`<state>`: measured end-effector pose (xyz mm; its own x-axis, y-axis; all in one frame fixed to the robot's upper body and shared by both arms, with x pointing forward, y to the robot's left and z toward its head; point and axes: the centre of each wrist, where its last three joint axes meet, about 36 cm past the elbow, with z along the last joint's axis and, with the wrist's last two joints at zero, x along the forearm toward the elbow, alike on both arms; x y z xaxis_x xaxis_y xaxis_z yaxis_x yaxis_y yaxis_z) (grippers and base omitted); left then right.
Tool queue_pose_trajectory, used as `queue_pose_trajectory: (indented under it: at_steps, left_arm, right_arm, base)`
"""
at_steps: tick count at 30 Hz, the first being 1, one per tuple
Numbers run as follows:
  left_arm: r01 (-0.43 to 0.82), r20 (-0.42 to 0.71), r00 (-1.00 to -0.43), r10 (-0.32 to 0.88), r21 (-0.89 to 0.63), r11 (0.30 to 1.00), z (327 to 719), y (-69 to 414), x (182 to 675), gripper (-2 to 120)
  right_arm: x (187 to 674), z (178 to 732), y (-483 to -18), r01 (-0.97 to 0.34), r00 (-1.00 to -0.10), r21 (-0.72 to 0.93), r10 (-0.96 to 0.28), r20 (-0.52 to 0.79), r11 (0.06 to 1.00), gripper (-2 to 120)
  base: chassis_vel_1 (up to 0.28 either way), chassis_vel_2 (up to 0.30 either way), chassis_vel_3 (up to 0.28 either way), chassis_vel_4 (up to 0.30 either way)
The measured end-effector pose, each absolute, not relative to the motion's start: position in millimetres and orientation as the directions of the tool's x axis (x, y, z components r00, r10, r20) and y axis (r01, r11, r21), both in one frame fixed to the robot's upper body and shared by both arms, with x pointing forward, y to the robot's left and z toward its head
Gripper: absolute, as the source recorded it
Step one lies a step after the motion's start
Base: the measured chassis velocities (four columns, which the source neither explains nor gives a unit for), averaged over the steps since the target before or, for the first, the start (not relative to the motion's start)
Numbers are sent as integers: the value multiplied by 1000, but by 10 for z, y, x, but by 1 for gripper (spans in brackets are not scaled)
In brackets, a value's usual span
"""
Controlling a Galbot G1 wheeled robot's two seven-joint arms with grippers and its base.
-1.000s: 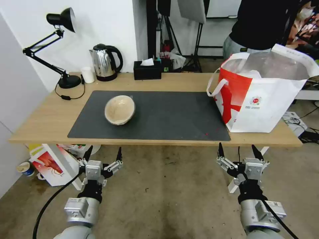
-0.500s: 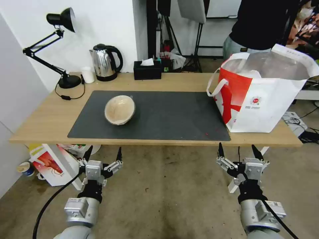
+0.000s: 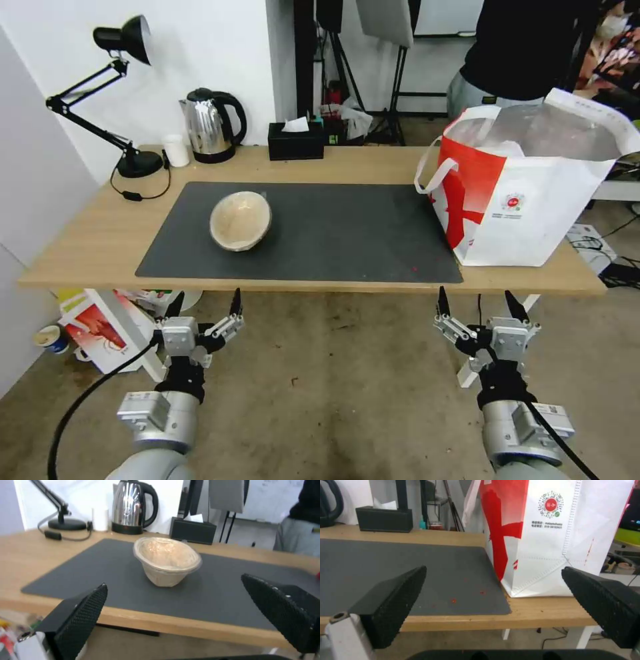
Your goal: Pick up the trash from the table and place it into the takeout bag.
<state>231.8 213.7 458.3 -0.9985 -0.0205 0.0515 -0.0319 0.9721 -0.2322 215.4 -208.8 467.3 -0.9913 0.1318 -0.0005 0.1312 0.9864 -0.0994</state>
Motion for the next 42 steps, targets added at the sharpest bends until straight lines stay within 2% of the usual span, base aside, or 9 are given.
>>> queue_pose_trajectory:
  at_steps: [8, 11, 21, 23, 32, 39, 42]
  left_arm:
    - [-51, 87, -996, -17, -407, 912, 4738, 2080, 2330, 100]
    - [-56, 112, -994, 2, -509, 859, 4838, 2047, 2334, 100]
    - [-57, 156, -986, 67, -674, 736, 5023, 1991, 2329, 100]
    - [-55, 169, -981, 100, -727, 685, 5091, 1972, 2323, 100]
    - [-73, 217, -957, 194, -823, 564, 5141, 1929, 2332, 100]
    - [-75, 219, -955, 200, -829, 554, 5143, 1927, 2334, 100]
    - [-82, 197, -959, 202, -879, 469, 5162, 1962, 2365, 100]
  right_arm:
    - [2154, 4673, -2089, 131, -991, -99, 132, 0, 986, 100]
    - [2154, 4673, -2089, 131, -991, -99, 132, 0, 986, 100]
    - [2154, 4673, -2088, 131, -991, -99, 132, 0, 986, 100]
    - [2154, 4673, -2089, 131, -991, -99, 132, 0, 986, 100]
    - [2154, 4673, -2088, 131, -991, -99, 132, 0, 986, 100]
    - [2154, 4673, -2088, 131, -991, -99, 132, 0, 986, 100]
    - [2154, 4673, -2088, 131, -991, -99, 132, 0, 986, 100]
  base:
    - [0, 0, 0, 0]
    - [0, 0, 0, 0]
    - [0, 0, 0, 0]
    - [0, 0, 0, 0]
    - [0, 0, 0, 0]
    - [0, 0, 0, 0]
    - [0, 0, 0, 0]
